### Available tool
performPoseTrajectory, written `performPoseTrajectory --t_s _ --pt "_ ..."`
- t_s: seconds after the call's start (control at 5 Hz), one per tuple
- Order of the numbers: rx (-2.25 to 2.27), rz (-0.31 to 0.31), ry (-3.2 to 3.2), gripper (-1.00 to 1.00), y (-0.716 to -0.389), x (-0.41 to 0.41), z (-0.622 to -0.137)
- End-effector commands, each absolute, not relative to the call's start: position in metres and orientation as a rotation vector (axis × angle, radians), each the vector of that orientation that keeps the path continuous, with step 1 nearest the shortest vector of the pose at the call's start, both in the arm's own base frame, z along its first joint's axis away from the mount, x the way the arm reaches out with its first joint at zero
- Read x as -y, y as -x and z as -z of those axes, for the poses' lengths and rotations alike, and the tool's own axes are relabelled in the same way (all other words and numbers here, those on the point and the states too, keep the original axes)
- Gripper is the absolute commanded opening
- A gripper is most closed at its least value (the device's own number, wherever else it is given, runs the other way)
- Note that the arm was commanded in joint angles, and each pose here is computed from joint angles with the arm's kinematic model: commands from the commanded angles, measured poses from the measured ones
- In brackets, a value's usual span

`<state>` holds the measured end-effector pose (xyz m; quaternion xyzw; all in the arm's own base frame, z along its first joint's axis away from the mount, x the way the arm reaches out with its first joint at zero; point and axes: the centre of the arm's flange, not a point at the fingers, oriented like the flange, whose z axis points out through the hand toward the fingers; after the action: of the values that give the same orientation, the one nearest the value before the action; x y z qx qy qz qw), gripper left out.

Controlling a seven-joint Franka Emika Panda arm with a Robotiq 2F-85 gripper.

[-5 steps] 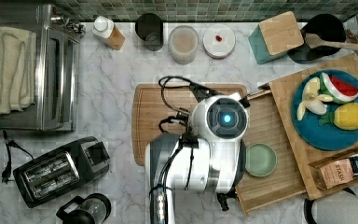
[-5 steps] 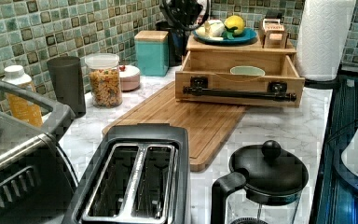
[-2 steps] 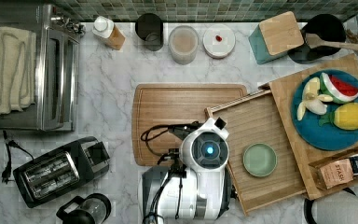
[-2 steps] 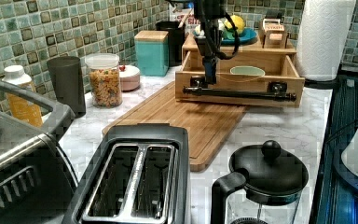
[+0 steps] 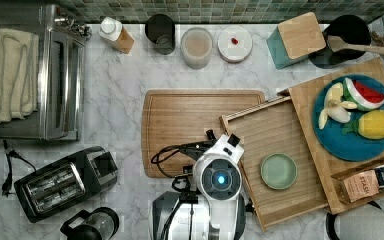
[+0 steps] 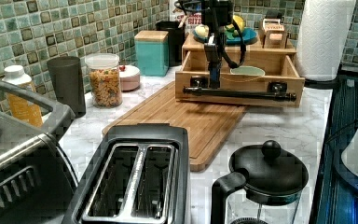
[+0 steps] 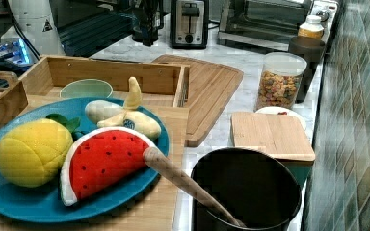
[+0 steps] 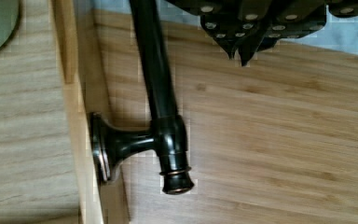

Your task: Close the drawer.

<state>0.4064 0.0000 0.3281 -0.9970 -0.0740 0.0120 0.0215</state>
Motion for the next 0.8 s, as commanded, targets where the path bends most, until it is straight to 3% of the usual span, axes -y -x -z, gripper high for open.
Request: performPoseTrajectory --t_s 0.2,0.8 --pt "0.609 -0.165 3.046 -1.0 -0.353 0.0 -0.288" --pt "0.766 -0.139 3.059 -1.0 -0.356 0.024 -0.265"
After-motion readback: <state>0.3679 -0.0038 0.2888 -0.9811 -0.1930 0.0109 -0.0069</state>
